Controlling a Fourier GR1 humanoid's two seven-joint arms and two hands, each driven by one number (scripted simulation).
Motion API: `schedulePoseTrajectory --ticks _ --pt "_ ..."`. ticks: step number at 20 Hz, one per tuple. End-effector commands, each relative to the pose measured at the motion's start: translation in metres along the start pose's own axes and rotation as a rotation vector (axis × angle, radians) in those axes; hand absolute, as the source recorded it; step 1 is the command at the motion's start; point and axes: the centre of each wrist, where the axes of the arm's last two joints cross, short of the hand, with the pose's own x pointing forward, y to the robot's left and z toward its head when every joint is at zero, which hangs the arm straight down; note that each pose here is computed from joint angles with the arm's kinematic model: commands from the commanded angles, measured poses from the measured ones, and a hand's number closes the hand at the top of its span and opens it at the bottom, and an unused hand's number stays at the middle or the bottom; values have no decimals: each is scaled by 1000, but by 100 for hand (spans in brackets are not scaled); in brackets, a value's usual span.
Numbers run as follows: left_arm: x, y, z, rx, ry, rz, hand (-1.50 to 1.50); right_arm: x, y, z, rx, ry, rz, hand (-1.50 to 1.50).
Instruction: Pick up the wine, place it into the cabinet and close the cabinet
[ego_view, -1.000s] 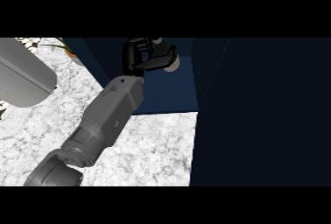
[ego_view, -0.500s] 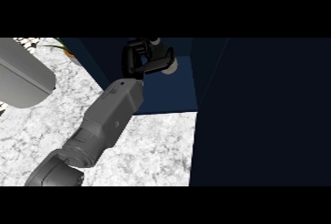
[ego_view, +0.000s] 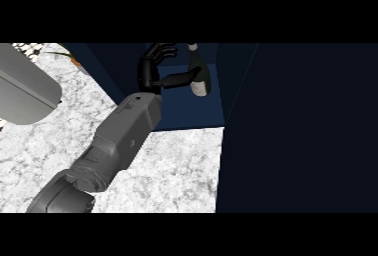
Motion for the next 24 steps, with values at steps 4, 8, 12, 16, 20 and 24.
schedulePoseTrajectory --ticks 4,8,12,16,20,24 --pt "-25 20 16 9 23 -92 -150 8 0 14 -18 -30 -4 -150" --pt "-9 14 2 -7 28 -126 -150 7 3 10 11 -17 -11 -150" --pt "-17 15 10 42 6 -124 -150 1 -1 2 28 -11 -22 -150" --pt "-22 30 10 72 -26 -97 -150 12 0 9 25 -20 -4 -150" --pt "-25 43 7 36 -31 -70 -150 5 6 13 30 -7 -25 -150" --pt "-29 43 12 -1 -33 -69 -150 3 2 6 17 -24 -21 -150"
